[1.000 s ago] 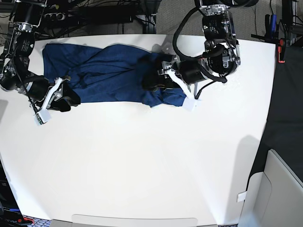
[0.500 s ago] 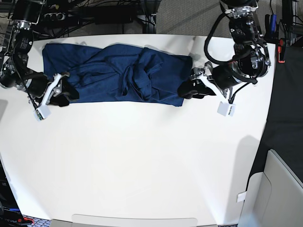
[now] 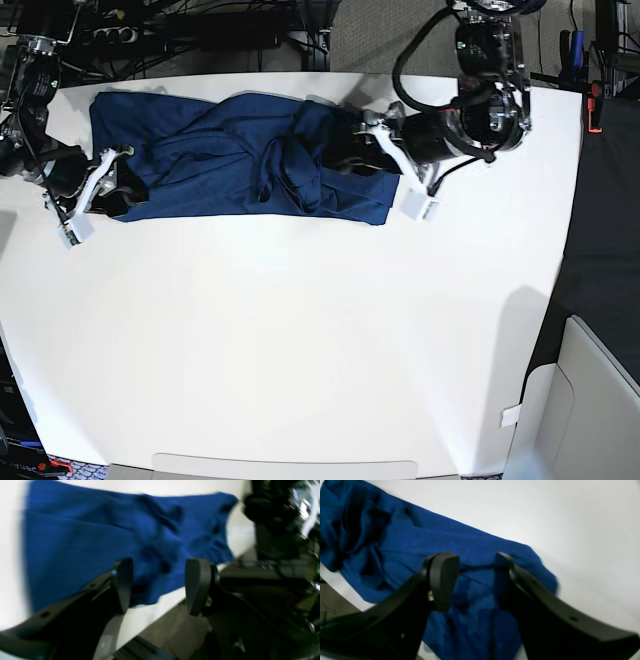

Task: Fold the T-shirt properly

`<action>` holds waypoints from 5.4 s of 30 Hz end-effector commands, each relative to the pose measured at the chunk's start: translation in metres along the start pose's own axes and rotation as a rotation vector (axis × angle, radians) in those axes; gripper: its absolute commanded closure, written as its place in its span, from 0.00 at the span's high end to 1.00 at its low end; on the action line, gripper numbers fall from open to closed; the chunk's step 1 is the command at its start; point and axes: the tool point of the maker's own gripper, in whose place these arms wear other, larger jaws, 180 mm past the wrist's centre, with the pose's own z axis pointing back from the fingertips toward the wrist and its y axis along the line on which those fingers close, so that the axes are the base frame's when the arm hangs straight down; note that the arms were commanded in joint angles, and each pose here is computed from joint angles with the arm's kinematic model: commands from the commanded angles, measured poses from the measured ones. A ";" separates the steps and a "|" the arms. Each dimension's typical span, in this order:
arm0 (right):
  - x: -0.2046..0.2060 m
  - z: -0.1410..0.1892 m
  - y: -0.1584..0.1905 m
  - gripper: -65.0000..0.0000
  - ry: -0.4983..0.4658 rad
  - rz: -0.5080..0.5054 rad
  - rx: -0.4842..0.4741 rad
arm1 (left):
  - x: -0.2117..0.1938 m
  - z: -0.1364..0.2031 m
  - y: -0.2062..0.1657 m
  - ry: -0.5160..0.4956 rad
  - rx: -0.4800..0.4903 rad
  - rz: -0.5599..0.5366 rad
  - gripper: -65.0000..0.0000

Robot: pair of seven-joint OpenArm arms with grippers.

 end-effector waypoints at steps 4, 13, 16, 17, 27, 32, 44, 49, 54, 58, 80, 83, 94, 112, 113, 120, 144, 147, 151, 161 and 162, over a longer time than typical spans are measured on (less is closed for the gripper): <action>0.017 0.004 0.001 0.43 -0.055 0.021 0.004 | -0.004 -0.007 -0.011 0.026 -0.045 -0.005 0.50; 0.017 0.004 0.001 0.43 -0.057 0.023 0.004 | 0.001 -0.001 0.002 0.005 -0.013 0.009 0.50; 0.018 0.004 0.001 0.43 -0.059 0.022 0.005 | -0.001 -0.001 0.005 0.015 -0.008 0.014 0.50; 0.018 0.004 0.001 0.43 -0.059 0.022 0.005 | -0.004 -0.003 0.008 0.026 -0.006 0.028 0.50; 0.019 0.004 0.001 0.43 -0.061 0.023 0.005 | -0.027 -0.018 0.028 0.098 -0.002 0.126 0.44; 0.019 0.004 0.001 0.43 -0.063 0.023 0.005 | -0.042 -0.031 0.007 0.166 -0.053 0.086 0.44; 0.019 0.005 0.000 0.43 -0.060 0.026 0.002 | -0.032 -0.051 -0.052 0.156 -0.259 -0.267 0.31; 0.022 0.003 0.000 0.43 -0.068 0.021 0.004 | -0.020 -0.054 -0.059 0.140 -0.273 -0.302 0.27; 0.024 0.005 -0.002 0.43 -0.069 0.028 -0.001 | -0.019 -0.054 -0.060 0.140 -0.275 -0.305 0.19; 0.028 0.006 -0.003 0.43 -0.076 0.034 -0.004 | -0.017 -0.053 -0.057 0.133 -0.267 -0.302 0.19; 0.013 0.021 -0.018 0.45 0.004 0.076 -0.046 | 0.028 0.037 0.079 -0.117 0.099 -0.063 0.18; 0.006 0.024 -0.020 0.51 0.027 0.079 -0.051 | 0.021 0.049 0.093 -0.119 0.137 -0.035 0.18; -0.015 0.024 -0.016 0.51 0.074 0.056 -0.041 | 0.012 0.050 0.095 -0.098 0.144 -0.028 0.18; -0.048 0.050 -0.045 0.99 0.075 -0.113 -0.149 | 0.008 0.040 0.086 -0.067 0.117 -0.048 0.18; -0.050 0.047 -0.047 0.99 0.072 -0.134 -0.145 | 0.007 0.038 0.085 -0.060 0.111 -0.051 0.18; -0.083 0.019 -0.058 0.94 0.092 -0.328 -0.115 | 0.006 0.037 0.083 -0.055 0.107 -0.055 0.18; -0.050 -0.008 0.014 0.53 0.144 -0.091 -0.007 | 0.009 0.036 0.082 -0.064 0.103 -0.056 0.18; -0.047 -0.008 0.013 0.32 0.135 -0.088 -0.009 | 0.009 0.036 0.082 -0.066 0.102 -0.055 0.18; -0.036 -0.009 0.011 0.00 0.105 -0.086 -0.014 | 0.009 0.036 0.082 -0.066 0.102 -0.055 0.18; -0.028 0.048 -0.054 0.01 -0.007 -0.179 -0.227 | 0.008 0.038 0.085 -0.065 0.111 -0.051 0.18; -0.027 0.055 -0.060 0.01 -0.009 -0.175 -0.246 | 0.007 0.038 0.084 -0.064 0.110 -0.052 0.18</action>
